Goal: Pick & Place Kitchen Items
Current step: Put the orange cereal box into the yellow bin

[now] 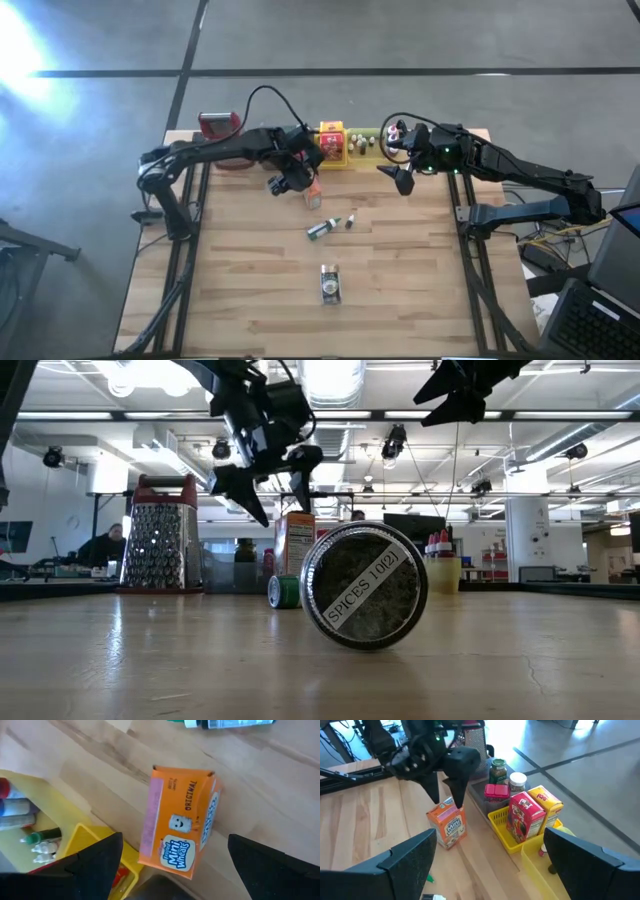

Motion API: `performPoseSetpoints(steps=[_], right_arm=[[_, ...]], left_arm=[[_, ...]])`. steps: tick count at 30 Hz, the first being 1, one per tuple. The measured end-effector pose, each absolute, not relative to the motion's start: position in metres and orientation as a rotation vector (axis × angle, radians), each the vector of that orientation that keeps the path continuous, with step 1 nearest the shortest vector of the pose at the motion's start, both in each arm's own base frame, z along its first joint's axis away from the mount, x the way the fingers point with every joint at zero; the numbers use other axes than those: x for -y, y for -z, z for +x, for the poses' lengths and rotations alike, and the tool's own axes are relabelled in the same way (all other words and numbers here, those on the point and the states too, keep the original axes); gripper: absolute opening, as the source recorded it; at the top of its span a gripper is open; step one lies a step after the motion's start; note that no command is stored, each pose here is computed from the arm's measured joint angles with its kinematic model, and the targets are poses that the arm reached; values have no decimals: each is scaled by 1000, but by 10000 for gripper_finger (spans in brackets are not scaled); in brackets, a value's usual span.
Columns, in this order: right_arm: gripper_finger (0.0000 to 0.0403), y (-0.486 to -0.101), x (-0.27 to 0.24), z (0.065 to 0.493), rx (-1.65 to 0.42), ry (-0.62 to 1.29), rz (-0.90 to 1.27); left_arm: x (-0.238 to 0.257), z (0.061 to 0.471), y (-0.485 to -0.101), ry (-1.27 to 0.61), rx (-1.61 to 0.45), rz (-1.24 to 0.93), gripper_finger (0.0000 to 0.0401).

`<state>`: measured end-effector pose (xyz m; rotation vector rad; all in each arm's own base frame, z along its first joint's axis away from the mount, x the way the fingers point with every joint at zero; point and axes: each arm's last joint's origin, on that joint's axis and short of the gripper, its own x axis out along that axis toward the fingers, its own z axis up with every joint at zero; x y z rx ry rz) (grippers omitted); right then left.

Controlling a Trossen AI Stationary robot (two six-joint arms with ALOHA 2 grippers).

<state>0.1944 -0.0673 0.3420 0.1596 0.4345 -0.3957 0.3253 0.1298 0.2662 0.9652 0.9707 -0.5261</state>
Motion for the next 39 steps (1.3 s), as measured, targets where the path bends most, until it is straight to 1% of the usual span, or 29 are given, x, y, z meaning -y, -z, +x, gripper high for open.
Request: performPoseSetpoints(steps=[10, 19, 30, 39], right_arm=[[363, -342, 67, 194, -435, 395, 157], [363, -342, 67, 194, -435, 395, 157], [364, -342, 67, 194, -434, 396, 161], [363, -342, 67, 194, -435, 396, 160]], left_arm=[[-140, 331, -249, 567, -1012, 957, 365], [-140, 331, -246, 582, -1019, 957, 361], [-142, 332, -241, 582, -1025, 910, 298], [-140, 331, -246, 536, -1005, 799, 275]])
